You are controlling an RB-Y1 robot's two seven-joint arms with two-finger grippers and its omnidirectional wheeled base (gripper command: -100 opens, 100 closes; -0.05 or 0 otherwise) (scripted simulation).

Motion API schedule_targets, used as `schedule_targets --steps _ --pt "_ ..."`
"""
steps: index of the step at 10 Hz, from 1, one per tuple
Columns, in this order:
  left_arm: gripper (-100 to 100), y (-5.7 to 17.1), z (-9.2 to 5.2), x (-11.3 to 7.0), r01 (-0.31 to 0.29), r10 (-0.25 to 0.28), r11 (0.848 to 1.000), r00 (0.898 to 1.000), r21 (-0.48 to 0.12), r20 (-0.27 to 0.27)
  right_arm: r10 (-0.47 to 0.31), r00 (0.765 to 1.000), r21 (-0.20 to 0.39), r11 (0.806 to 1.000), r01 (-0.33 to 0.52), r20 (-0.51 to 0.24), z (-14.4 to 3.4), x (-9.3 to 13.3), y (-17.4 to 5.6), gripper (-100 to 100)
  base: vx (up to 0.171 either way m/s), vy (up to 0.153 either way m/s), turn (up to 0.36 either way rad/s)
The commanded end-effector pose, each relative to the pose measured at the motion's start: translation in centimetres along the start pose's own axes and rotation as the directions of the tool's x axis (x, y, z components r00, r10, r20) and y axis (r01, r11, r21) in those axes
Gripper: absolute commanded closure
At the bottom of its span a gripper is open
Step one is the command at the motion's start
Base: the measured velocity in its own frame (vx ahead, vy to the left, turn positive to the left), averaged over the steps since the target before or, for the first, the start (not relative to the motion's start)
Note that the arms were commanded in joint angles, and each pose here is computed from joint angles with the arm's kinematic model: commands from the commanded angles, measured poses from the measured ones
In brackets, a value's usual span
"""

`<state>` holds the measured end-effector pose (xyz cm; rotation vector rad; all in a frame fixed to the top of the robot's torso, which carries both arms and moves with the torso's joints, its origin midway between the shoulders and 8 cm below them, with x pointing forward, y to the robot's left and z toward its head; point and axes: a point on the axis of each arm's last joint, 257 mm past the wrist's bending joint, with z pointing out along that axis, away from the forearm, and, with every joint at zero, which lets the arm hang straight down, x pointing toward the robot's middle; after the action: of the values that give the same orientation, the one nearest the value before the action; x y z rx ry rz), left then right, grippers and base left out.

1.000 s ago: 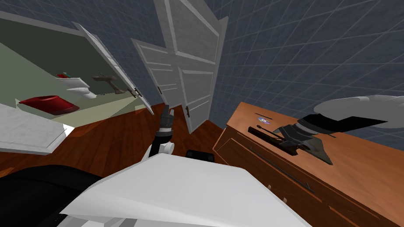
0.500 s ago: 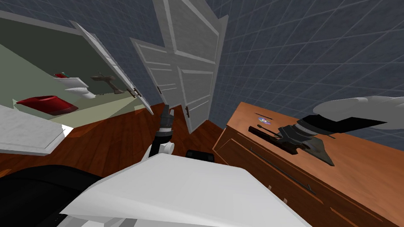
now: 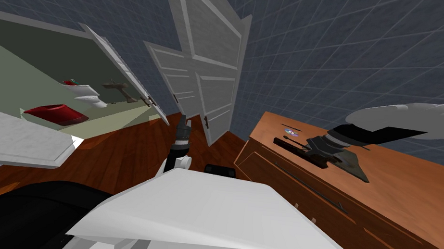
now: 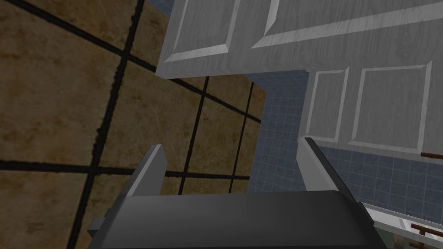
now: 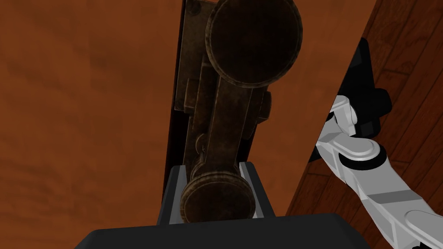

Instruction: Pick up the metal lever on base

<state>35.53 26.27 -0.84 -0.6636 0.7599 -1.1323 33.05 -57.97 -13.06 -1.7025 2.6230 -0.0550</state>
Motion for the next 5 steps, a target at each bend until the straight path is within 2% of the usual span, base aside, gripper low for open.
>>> schedule_targets --steps 1,5 --pt "0 0.0 0.0 0.0 0.000 0.000 1.000 1.000 0.000 0.000 0.004 1.000 -0.001 1.000 -0.004 -0.001 -0.5 -0.1 -0.1 100 -0.040 -0.002 0.026" --pt "0 0.0 0.0 0.0 0.000 0.000 1.000 1.000 0.000 0.000 0.018 1.000 0.005 1.000 -0.018 -0.006 -2.1 -0.2 -0.7 100 -0.035 -0.002 0.023"
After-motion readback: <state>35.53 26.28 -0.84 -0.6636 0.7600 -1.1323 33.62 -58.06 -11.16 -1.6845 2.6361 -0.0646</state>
